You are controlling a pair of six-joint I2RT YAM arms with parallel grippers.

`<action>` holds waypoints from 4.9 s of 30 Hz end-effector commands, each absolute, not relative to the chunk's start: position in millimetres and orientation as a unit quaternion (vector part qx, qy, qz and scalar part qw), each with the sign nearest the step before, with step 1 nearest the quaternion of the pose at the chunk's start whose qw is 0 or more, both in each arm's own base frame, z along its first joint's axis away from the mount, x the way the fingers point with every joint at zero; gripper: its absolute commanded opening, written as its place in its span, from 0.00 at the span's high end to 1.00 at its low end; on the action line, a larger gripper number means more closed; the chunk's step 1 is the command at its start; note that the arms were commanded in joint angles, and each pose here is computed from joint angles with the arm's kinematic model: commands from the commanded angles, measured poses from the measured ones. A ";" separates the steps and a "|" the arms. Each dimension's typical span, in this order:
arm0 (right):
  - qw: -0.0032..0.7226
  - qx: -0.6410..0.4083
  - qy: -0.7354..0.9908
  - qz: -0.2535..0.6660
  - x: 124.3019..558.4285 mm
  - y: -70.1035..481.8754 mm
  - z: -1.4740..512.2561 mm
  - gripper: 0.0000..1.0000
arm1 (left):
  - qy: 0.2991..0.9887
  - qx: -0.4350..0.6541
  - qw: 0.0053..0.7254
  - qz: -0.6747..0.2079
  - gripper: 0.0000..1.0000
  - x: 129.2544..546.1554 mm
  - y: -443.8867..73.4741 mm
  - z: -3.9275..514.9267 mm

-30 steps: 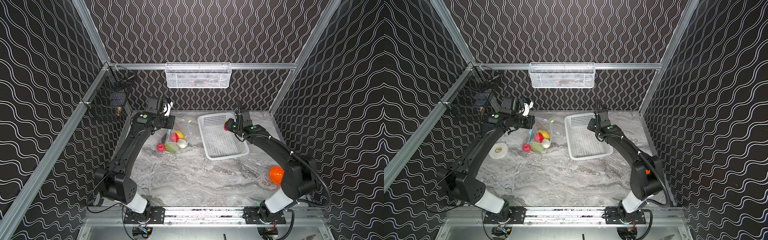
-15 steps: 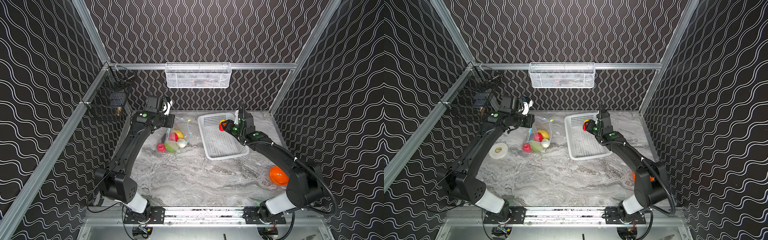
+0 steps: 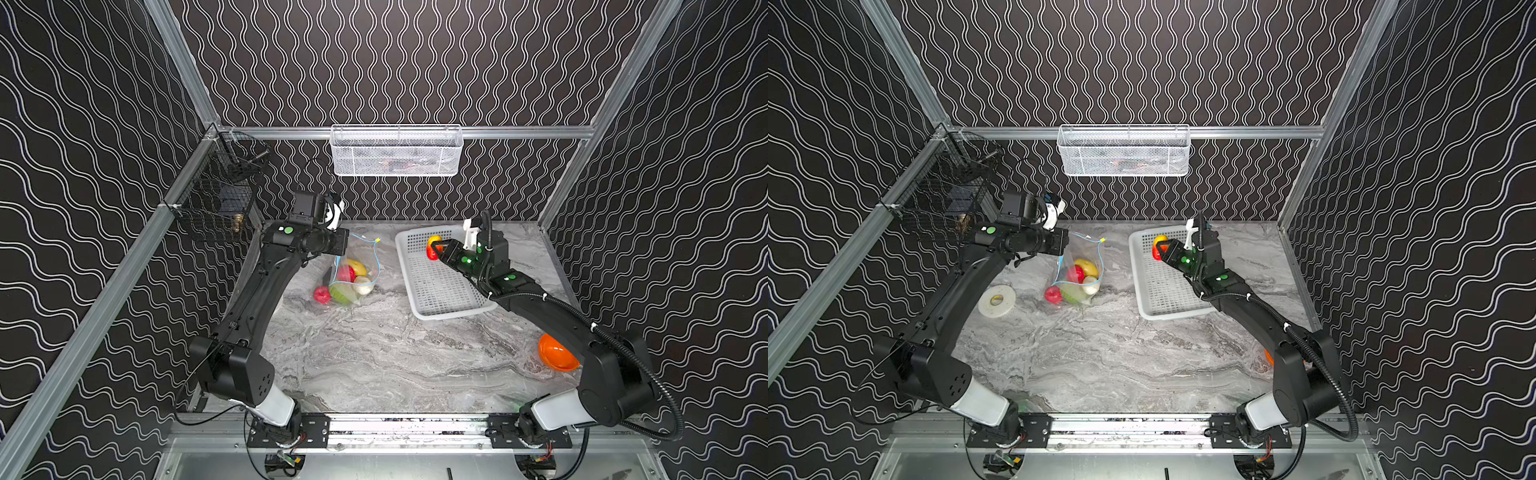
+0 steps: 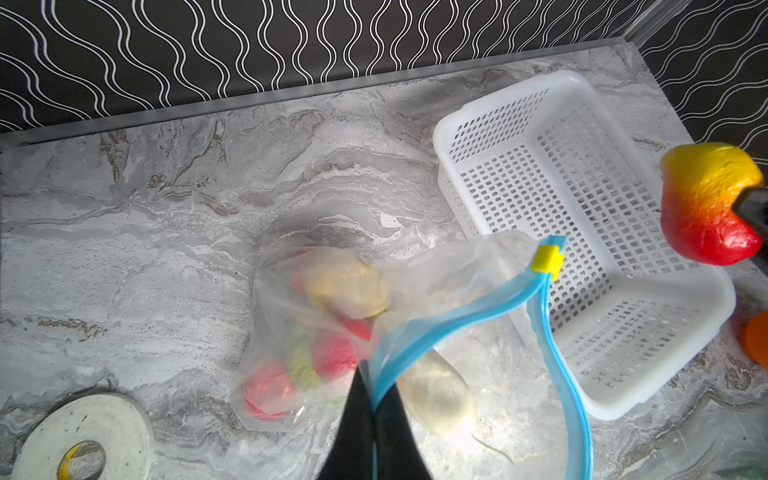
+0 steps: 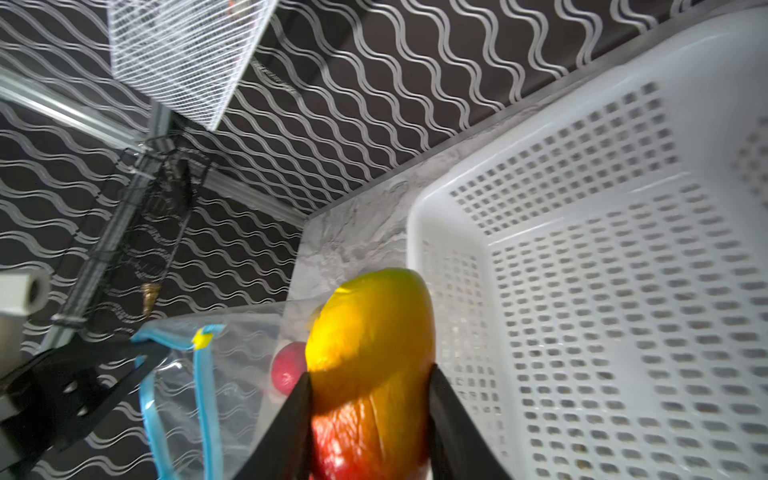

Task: Place the food in the zip-top bag and seal the zipper
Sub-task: 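Lift the mango and carry it with the right gripper toward the bag, then lower the mango into the bag opening and open the right gripper, then raise the open right gripper away from the bag opening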

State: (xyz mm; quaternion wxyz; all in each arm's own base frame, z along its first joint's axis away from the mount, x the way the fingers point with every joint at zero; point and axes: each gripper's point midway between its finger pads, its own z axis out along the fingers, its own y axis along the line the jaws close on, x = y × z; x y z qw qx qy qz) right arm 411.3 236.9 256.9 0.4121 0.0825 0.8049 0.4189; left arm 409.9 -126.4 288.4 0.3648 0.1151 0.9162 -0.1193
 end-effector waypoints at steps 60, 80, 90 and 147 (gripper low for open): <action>0.401 -0.134 0.833 0.356 372.0 436.6 286.9 0.17 | 0.915 0.097 0.370 -0.125 1.00 413.9 -116.8 293.4; 0.422 -0.117 0.850 0.295 380.9 414.7 281.2 0.01 | 0.915 0.097 0.370 -0.126 1.00 414.5 -117.1 293.7; 0.407 -0.150 0.844 0.316 377.7 429.7 264.0 0.01 | 0.915 0.097 0.369 -0.129 1.00 414.3 -118.3 292.5; 0.398 -0.012 0.854 0.336 402.1 342.8 302.5 0.30 | 0.930 0.069 0.331 -0.146 1.00 410.8 -127.3 261.2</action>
